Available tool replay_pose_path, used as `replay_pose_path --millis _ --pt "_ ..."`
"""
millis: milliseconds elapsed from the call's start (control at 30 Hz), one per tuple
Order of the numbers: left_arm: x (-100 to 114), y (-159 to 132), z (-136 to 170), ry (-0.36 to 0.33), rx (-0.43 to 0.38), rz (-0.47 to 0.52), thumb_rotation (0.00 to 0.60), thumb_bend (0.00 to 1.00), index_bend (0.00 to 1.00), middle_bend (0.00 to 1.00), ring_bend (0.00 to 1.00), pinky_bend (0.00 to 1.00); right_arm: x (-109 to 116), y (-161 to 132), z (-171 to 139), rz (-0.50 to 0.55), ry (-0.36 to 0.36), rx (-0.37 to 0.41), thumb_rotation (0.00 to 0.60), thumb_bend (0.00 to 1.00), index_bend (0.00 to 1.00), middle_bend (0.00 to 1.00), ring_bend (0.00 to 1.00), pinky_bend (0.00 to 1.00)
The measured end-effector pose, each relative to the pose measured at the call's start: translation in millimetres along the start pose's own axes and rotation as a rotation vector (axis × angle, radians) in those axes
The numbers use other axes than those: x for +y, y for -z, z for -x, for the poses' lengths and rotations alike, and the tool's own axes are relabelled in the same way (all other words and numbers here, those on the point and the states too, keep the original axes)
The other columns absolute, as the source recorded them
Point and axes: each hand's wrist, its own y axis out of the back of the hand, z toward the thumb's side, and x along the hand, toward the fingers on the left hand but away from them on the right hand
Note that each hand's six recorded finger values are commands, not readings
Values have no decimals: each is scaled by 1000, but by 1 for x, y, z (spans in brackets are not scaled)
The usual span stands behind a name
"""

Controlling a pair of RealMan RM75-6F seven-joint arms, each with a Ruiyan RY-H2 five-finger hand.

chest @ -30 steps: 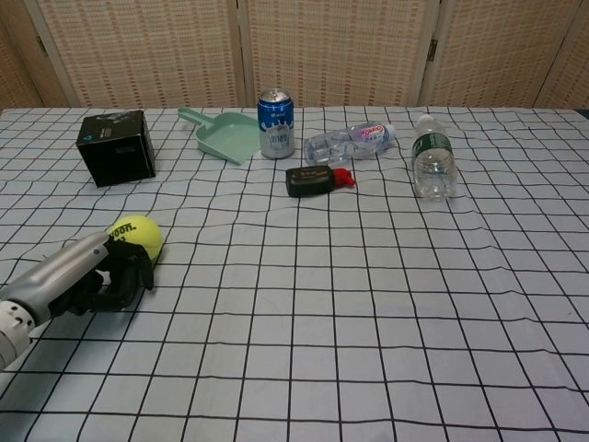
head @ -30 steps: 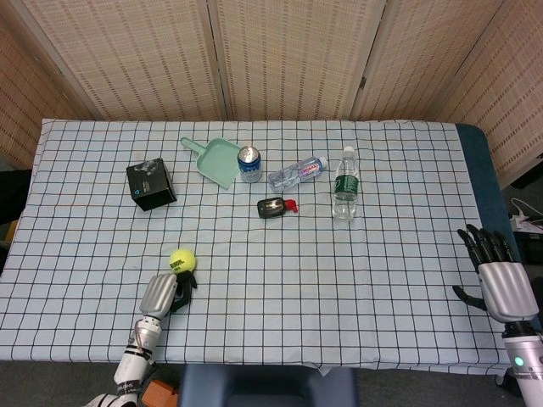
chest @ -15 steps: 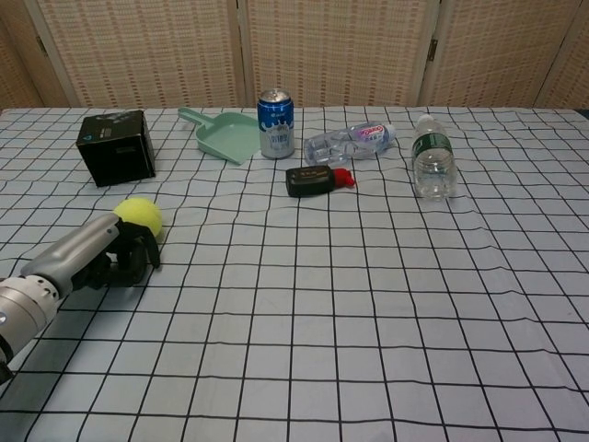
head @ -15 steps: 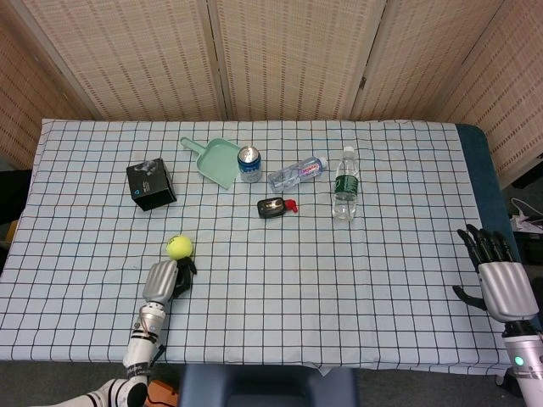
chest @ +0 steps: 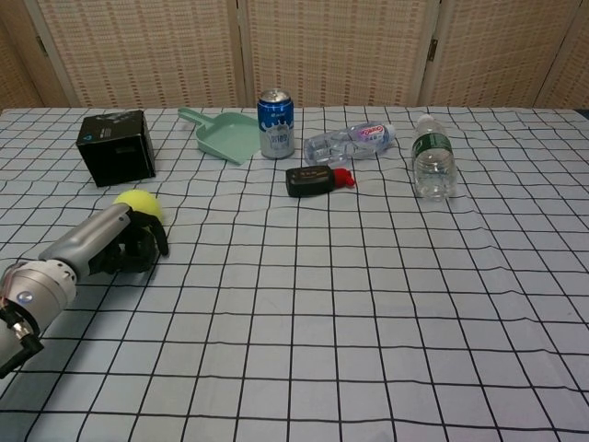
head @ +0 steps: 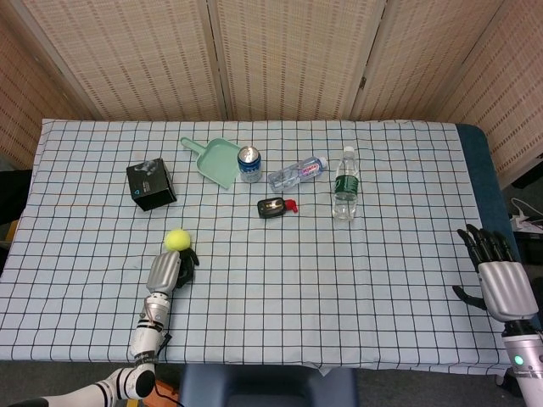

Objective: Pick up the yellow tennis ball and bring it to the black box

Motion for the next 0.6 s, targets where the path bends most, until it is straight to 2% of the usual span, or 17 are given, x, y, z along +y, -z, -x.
replay_pose_path --millis 333,600 --pt "6 4 -17 -4 14 -53 600 737 547 632 627 906 -2 0 0 0 -9 -1 600 107 34 0 0 0" --pt "10 -5 -32 -10 9 -79 600 737 545 631 627 906 -2 1 1 0 -10 -3 600 107 34 0 0 0"
